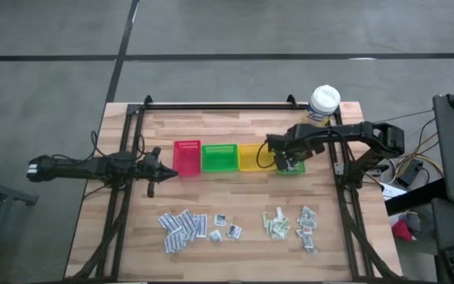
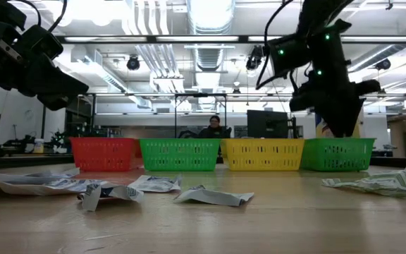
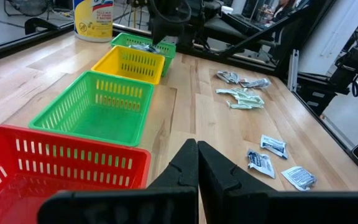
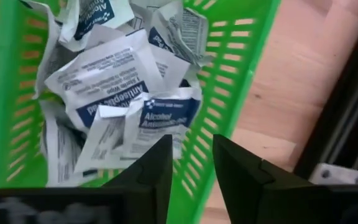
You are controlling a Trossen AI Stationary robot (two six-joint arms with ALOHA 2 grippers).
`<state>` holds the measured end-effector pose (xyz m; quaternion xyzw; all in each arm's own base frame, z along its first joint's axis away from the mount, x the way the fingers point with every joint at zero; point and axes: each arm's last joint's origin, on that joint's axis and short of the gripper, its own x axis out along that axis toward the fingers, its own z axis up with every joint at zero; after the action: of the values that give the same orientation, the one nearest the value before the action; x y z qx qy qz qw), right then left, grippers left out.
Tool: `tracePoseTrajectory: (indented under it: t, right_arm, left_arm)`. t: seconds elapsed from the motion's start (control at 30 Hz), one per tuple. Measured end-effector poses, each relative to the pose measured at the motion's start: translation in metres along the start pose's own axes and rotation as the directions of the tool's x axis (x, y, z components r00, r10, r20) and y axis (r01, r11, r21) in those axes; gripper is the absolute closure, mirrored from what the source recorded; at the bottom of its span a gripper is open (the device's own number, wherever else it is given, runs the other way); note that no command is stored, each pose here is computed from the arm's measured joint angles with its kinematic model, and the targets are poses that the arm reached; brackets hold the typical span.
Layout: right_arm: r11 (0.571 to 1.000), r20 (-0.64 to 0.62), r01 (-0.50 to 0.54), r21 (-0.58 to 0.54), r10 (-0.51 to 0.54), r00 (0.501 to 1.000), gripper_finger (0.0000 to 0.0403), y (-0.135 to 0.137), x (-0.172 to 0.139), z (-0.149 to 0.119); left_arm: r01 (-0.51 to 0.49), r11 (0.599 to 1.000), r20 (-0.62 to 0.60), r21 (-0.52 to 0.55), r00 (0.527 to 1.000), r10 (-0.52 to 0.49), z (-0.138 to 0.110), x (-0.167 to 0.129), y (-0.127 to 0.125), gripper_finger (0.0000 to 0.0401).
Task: Pick & Place First Aid Supplies
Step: Put the blue alcohol pad into the right green bin
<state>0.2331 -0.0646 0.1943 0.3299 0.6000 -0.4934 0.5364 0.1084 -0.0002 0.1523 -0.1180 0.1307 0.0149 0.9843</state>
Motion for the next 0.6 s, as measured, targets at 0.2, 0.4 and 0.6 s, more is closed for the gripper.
tracePoseTrajectory:
  t: [0.2,0.4,0.6]
  right_arm:
    - [1.000,0.020,-0.027,0.012,0.026,0.999,0.0285,0.005,-0.026,0.001]
    - [0.983,0.101,-0.150,-0.102,0.160,0.982,0.0295,0.028,-0.058,-0.014]
    - [0.911,0.161,-0.288,-0.295,0.344,0.925,0.0307,0.055,-0.084,-0.046]
  left_arm:
    - [0.000,1.000,0.000,0.000,1.000,0.000,0.000,0.000,0.000,0.0401]
    - [0.000,1.000,-0.001,0.006,1.000,0.000,0.000,0.000,0.000,0.0401]
    - [-0.001,1.000,-0.001,0.008,1.000,0.001,0.000,0.000,0.000,0.0401]
